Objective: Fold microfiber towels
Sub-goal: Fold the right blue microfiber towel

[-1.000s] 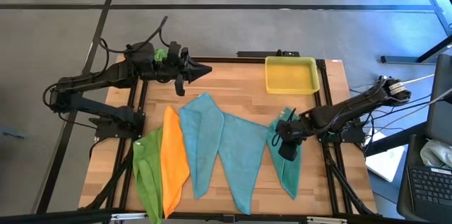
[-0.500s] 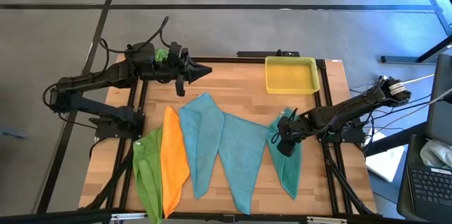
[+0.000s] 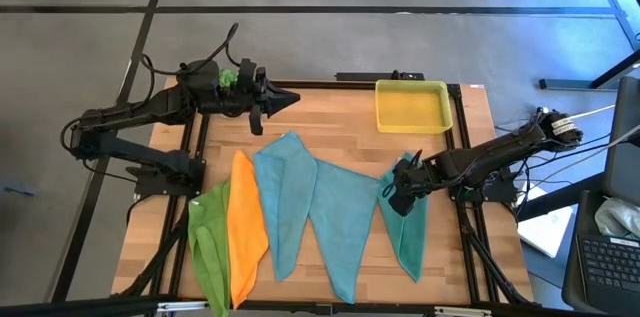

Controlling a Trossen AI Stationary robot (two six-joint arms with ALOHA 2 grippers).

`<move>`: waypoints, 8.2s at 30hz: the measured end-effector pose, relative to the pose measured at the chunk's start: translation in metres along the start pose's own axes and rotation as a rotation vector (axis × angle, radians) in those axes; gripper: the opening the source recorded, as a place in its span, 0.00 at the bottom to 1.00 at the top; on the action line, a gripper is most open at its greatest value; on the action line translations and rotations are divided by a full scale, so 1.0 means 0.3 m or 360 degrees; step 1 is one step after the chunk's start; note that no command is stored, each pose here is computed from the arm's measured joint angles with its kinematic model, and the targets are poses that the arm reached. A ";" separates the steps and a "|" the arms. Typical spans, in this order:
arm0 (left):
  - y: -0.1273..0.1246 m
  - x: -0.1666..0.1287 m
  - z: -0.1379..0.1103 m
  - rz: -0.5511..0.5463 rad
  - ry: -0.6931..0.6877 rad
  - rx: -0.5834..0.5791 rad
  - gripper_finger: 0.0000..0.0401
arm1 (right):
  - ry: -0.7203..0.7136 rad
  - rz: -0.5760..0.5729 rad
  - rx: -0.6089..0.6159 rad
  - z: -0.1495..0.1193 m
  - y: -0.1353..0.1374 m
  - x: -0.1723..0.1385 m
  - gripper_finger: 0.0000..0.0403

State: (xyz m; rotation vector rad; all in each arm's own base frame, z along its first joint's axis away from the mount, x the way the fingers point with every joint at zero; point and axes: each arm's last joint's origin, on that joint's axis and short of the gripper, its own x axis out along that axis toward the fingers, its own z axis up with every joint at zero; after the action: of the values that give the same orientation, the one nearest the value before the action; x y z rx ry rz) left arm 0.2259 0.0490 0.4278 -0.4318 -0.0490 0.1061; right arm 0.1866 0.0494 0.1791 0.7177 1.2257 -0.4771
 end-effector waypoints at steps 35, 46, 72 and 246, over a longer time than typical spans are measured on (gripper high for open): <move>-0.022 0.002 -0.010 -0.0043 0.0020 -0.0053 0.00 | 0.0443 -0.0065 0.0081 0.063 -0.045 0.100 0.46; -0.021 0.002 -0.009 -0.0019 0.0009 -0.0053 0.00 | 0.0399 0.0046 0.0043 0.064 -0.041 0.122 0.46; -0.020 0.002 -0.011 -0.0011 0.0018 -0.0058 0.00 | 0.0493 -0.0011 0.0039 0.045 -0.062 0.122 0.46; -0.044 0.004 -0.034 0.0114 0.0011 -0.0034 0.00 | 0.0060 0.0122 -0.0214 0.100 0.090 -0.063 0.00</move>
State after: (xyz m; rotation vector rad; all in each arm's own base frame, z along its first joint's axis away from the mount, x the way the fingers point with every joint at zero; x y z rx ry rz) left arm 0.2290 0.0330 0.4242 -0.4556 -0.0277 0.1745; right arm 0.2199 0.0457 0.2085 0.6587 1.2486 -0.3161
